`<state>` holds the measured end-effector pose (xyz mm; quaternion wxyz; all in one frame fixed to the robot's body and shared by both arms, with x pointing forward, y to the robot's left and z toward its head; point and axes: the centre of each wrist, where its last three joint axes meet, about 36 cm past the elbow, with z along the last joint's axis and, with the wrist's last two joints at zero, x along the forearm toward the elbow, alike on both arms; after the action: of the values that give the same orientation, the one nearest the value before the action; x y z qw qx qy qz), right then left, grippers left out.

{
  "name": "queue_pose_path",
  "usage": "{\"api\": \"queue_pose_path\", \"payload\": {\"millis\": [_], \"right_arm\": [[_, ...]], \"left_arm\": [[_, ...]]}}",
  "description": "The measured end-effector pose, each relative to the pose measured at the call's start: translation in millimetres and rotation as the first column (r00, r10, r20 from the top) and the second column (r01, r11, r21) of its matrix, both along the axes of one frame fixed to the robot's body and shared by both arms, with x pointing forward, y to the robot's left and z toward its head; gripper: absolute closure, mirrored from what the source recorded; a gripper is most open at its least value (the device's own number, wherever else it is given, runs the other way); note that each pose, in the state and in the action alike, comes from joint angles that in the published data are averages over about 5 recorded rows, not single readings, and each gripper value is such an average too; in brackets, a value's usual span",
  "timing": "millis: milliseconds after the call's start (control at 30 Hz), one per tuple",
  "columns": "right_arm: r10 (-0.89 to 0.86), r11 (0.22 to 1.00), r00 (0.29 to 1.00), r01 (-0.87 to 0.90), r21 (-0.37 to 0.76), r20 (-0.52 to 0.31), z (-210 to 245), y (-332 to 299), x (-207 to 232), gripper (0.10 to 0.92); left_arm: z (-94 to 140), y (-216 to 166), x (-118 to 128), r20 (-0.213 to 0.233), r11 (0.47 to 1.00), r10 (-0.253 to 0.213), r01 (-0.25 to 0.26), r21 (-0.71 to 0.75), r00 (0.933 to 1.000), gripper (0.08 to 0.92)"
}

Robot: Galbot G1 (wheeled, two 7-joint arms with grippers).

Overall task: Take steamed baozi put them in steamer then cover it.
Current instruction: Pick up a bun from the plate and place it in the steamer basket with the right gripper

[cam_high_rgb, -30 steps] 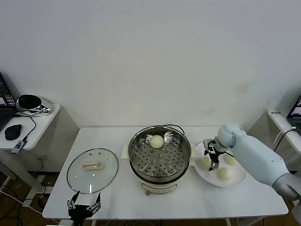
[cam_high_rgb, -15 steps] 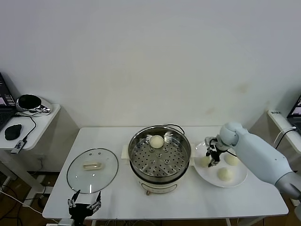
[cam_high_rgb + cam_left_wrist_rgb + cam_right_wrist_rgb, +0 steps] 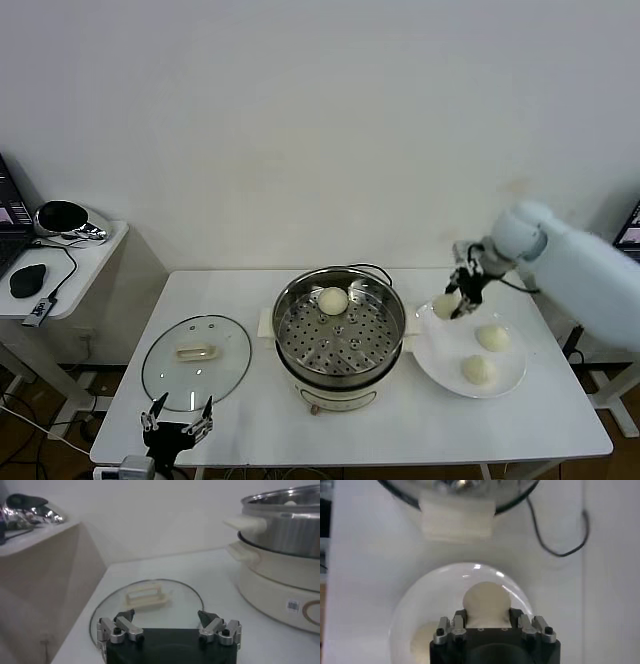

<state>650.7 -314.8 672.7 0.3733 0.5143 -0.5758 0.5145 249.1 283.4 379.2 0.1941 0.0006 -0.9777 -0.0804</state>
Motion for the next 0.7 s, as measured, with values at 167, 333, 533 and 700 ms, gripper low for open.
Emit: {"api": "queue_pose_path", "payload": {"millis": [167, 333, 533, 700], "right_arm": [[0.028, 0.999, 0.999, -0.027, 0.034, -0.024, 29, 30, -4, 0.496], [0.054, 0.997, 0.996, -0.05, 0.051, -0.066, 35, 66, -2, 0.496], [0.086, 0.995, 0.99, -0.08, 0.057, -0.112, 31, 116, 2, 0.496], [0.108, 0.994, 0.984, -0.102, 0.044, -0.143, 21, 160, 8, 0.496]], "left_arm": [[5, 2, 0, 0.012, 1.0, -0.001, 0.001, 0.006, 0.9999, 0.177], [11, 6, 2, 0.029, 1.0, 0.012, -0.012, 0.01, 0.9995, 0.177], [16, 10, 4, 0.047, 1.0, 0.024, -0.025, 0.01, 0.9986, 0.177], [20, 10, 5, 0.062, 0.999, 0.035, -0.035, 0.0, 0.9975, 0.177]]}}
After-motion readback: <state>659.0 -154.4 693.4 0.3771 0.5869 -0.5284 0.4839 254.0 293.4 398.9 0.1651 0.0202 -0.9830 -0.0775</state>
